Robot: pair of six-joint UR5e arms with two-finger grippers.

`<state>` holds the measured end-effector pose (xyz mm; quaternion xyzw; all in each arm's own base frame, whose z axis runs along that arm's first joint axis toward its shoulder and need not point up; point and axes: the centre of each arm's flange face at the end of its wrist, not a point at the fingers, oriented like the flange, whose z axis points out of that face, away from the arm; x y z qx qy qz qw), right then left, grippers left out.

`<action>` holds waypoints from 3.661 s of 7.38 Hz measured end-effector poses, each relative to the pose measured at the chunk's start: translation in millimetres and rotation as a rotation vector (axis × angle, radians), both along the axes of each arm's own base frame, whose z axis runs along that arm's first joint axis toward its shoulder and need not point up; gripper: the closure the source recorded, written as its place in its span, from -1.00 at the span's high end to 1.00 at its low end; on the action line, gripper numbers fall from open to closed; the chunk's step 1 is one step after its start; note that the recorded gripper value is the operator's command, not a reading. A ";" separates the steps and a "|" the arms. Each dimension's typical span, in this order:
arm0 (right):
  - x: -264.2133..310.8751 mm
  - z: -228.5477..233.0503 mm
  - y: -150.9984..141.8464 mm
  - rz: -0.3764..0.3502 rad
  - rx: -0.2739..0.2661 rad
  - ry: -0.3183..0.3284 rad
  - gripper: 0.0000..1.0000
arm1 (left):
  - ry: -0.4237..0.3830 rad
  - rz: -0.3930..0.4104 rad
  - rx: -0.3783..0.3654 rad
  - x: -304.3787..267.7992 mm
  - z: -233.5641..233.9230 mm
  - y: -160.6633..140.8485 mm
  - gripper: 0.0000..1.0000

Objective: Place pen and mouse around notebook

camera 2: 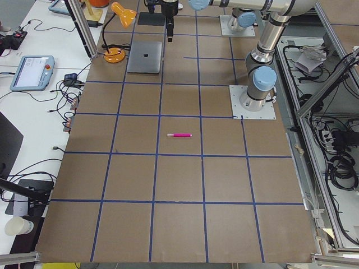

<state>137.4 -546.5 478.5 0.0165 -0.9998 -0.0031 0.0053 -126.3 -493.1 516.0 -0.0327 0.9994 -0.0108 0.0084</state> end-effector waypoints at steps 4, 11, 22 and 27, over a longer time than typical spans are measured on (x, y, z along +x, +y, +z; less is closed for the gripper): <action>-0.6 -0.2 1.4 0.002 0.002 0.000 1.00 | 0.001 0.002 0.001 0.9 -0.7 -1.3 1.00; -217.9 -125.1 -11.0 0.081 0.076 0.007 1.00 | 0.020 -0.094 0.063 200.4 -120.5 -20.9 1.00; -362.3 -294.0 40.4 0.022 0.174 -0.032 1.00 | 0.015 -0.115 0.049 337.6 -342.8 9.8 -1.00; -363.9 -298.0 39.8 0.048 0.186 -0.036 -0.74 | 0.007 -0.079 0.034 334.6 -328.2 8.4 -1.00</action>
